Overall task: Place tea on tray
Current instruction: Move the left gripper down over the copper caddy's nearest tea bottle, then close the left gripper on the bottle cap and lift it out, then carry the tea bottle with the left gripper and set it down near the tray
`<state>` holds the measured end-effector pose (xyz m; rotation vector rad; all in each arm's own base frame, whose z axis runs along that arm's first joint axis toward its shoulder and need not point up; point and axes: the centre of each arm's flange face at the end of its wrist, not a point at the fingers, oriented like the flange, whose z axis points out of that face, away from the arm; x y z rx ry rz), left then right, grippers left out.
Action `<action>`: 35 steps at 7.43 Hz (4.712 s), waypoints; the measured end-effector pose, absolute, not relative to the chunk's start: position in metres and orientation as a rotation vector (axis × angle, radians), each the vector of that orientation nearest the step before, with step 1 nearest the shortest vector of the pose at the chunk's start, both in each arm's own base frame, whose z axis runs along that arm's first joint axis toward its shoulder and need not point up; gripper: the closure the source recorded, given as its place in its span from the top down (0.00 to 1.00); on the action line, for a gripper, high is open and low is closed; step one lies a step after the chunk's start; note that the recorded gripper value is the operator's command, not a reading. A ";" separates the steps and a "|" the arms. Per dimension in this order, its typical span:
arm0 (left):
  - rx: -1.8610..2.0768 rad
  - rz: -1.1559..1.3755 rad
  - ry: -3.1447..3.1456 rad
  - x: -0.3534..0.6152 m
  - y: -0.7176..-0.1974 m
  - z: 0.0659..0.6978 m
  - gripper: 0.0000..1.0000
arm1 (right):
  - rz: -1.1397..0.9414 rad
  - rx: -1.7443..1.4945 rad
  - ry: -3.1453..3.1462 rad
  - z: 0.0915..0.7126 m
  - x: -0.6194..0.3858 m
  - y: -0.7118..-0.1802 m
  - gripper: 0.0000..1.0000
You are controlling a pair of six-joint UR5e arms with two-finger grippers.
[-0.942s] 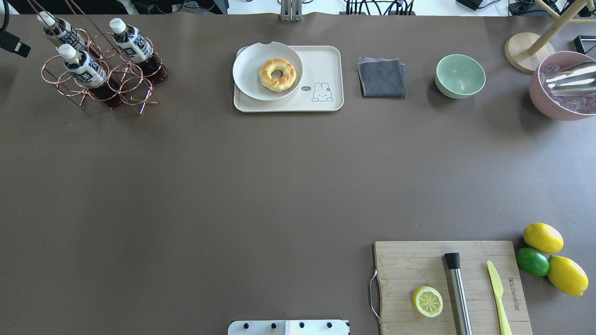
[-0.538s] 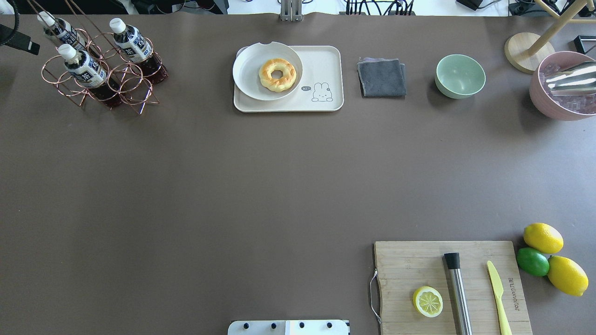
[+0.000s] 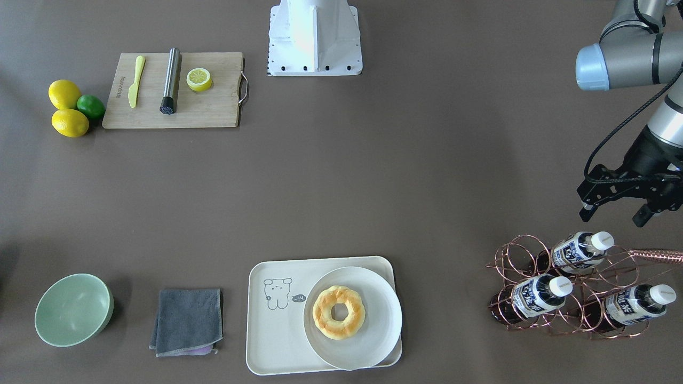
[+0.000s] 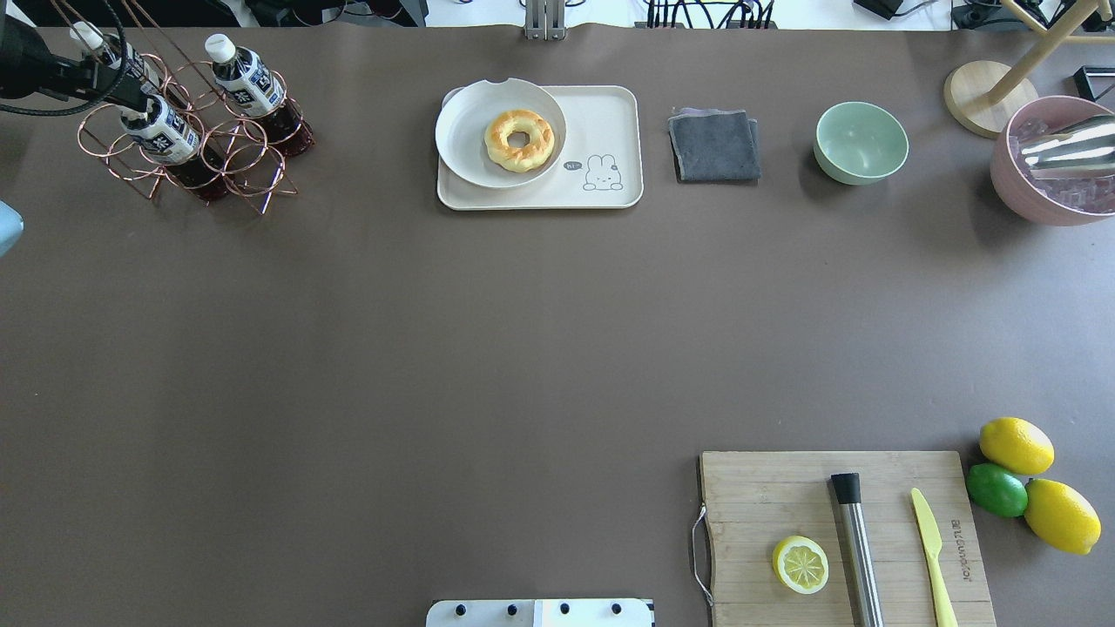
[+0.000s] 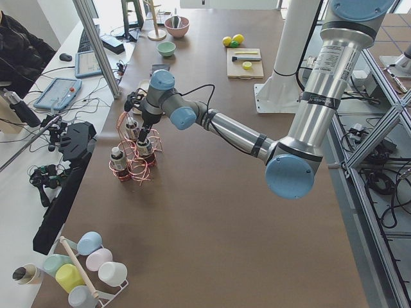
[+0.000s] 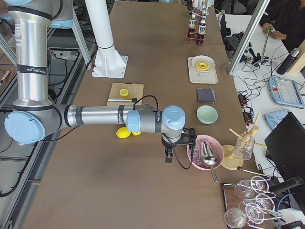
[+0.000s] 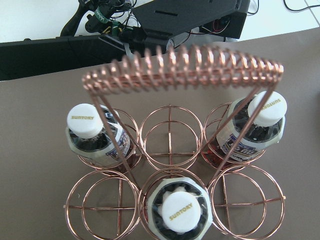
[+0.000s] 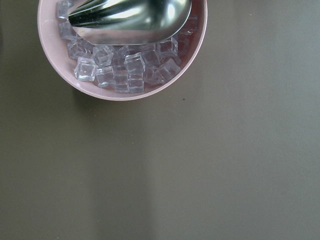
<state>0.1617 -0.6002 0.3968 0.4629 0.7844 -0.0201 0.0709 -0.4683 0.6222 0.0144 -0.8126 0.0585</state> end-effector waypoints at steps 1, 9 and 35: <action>0.460 -0.024 0.783 0.168 -0.605 0.403 0.91 | 0.058 0.015 -0.812 0.622 0.071 -0.469 1.00; 0.498 -0.006 0.801 0.183 -0.635 0.414 0.52 | 0.060 0.013 -0.809 0.623 0.071 -0.469 1.00; 0.437 -0.064 0.891 0.088 -0.521 0.232 0.00 | 0.069 -0.006 -0.815 0.632 0.071 -0.467 1.00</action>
